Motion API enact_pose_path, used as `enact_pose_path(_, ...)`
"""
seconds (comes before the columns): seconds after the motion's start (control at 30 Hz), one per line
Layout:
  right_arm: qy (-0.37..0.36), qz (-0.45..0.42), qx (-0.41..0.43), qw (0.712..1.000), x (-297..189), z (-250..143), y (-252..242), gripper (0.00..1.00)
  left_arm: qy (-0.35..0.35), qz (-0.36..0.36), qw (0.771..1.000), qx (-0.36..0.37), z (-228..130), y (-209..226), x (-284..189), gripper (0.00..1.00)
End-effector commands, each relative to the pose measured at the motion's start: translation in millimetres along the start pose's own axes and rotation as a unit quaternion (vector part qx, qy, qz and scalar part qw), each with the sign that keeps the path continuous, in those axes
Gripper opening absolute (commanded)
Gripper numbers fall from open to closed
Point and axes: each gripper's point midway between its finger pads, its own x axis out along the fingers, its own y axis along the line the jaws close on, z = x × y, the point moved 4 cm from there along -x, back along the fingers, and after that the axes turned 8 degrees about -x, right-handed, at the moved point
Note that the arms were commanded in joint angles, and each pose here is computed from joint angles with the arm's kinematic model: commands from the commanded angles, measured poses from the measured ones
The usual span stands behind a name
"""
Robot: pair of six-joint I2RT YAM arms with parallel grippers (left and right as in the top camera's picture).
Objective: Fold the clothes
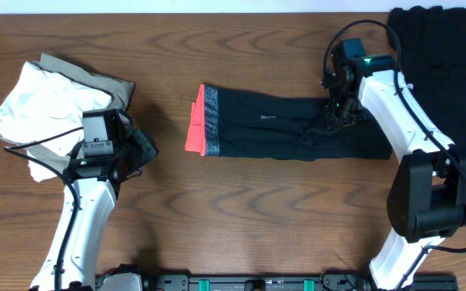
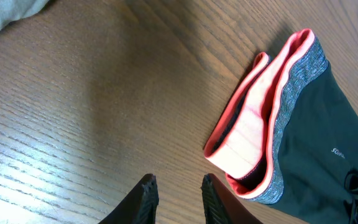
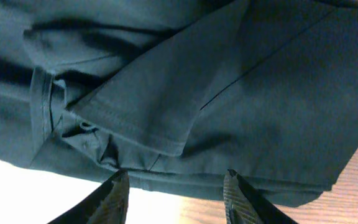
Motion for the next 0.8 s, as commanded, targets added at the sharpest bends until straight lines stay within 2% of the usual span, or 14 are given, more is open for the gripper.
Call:
enact_pose_path(0.0, -0.006, 0.004, 0.021, 1.0, -0.2, -5.6, 0.3, 0.48, 0.0, -0.009, 1.0, 0.014, 1.6, -4.8, -2.7, 0.27)
enact_pose_path(0.13, -0.004, 0.013, 0.028, 0.999, 14.4, -10.2, 4.2, 0.47, 0.0, -0.009, 1.0, 0.014, 1.6, -4.8, -2.7, 0.27)
enact_pose_path(0.23, -0.011, -0.001, 0.06, 0.998, 24.1, -10.1, -0.4, 0.34, 0.0, -0.009, 1.0, 0.014, 1.6, -4.8, -2.7, 0.28)
enact_pose_path(0.47, -0.061, 0.031, 0.093, 0.993, 17.4, 9.4, -0.7, 0.33, 0.002, -0.007, 1.0, 0.019, 0.7, -4.1, -2.6, 0.28)
enact_pose_path(0.63, -0.084, 0.074, 0.1, 0.989, 9.2, 18.8, -1.0, 0.09, 0.002, -0.007, 1.0, 0.019, 0.8, -4.1, -2.6, 0.27)
enact_pose_path(0.77, -0.125, 0.125, 0.087, 0.98, 3.7, 33.9, 4.7, 0.08, 0.002, -0.007, 1.0, 0.019, 0.7, -4.0, -2.6, 0.28)
